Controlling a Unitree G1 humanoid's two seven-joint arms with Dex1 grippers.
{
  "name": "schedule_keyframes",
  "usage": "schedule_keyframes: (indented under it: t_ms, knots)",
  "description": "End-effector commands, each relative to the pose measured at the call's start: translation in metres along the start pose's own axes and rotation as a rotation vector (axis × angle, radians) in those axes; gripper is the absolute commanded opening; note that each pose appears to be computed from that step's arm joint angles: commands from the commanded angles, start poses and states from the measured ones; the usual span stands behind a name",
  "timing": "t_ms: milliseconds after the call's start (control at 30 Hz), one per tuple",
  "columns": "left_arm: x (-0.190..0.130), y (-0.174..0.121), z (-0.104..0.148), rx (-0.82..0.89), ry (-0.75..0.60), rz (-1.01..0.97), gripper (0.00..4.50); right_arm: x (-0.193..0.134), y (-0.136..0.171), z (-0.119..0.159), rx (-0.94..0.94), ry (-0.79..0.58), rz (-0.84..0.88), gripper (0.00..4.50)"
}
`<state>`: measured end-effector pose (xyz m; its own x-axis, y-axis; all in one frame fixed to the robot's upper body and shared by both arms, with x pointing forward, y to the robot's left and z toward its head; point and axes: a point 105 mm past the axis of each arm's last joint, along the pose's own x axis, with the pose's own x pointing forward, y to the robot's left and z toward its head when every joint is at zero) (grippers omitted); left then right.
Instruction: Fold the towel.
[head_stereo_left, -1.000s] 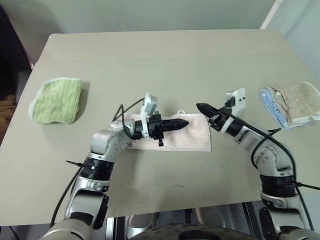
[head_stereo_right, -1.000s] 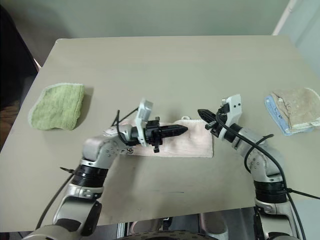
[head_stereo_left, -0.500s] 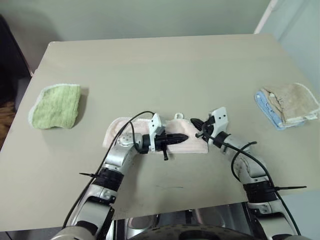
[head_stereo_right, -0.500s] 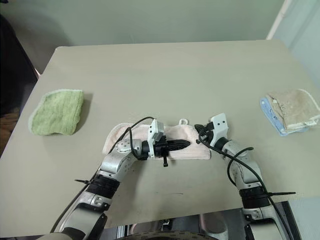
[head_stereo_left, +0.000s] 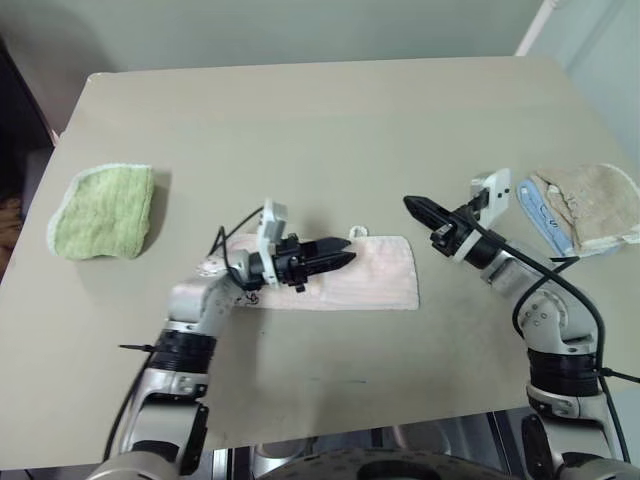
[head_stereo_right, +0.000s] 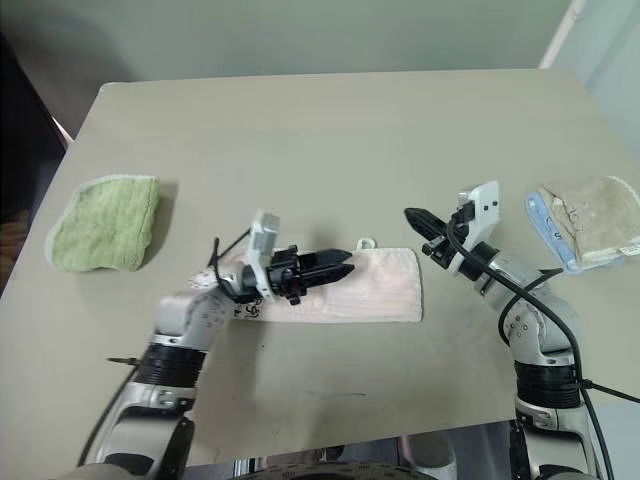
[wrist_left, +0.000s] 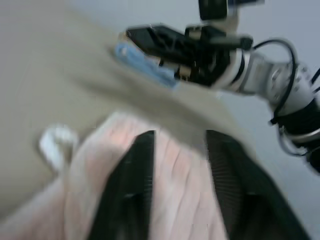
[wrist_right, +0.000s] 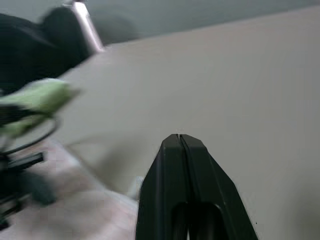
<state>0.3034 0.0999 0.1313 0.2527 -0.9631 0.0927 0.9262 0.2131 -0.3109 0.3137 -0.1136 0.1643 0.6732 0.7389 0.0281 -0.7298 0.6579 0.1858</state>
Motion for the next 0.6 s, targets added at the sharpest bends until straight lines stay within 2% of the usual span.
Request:
schedule_keyframes:
  t_ms: [33, 167, 333, 533, 600]
  knots:
    - [-0.028, 0.002, 0.047, 0.04, -0.082, 0.082, 3.16, 0.001, 0.03, 0.014, -0.055, 0.006, 0.147, 1.28]
    - [-0.061, 0.002, 0.071, -0.014, -0.103, 0.159, 4.5, 0.002, 0.045, 0.007, -0.07, 0.053, 0.223, 2.65]
    - [-0.11, -0.01, 0.08, -0.179, -0.056, 0.242, 4.5, 0.001, 0.056, -0.012, -0.106, 0.153, 0.302, 4.44]
    - [-0.148, -0.023, 0.065, -0.38, -0.021, 0.4, 4.5, 0.002, 0.069, -0.023, -0.076, 0.18, 0.388, 4.47]
    - [-0.157, -0.022, 0.051, -0.405, 0.026, 0.51, 4.5, 0.006, 0.069, -0.024, -0.074, 0.18, 0.388, 4.47]
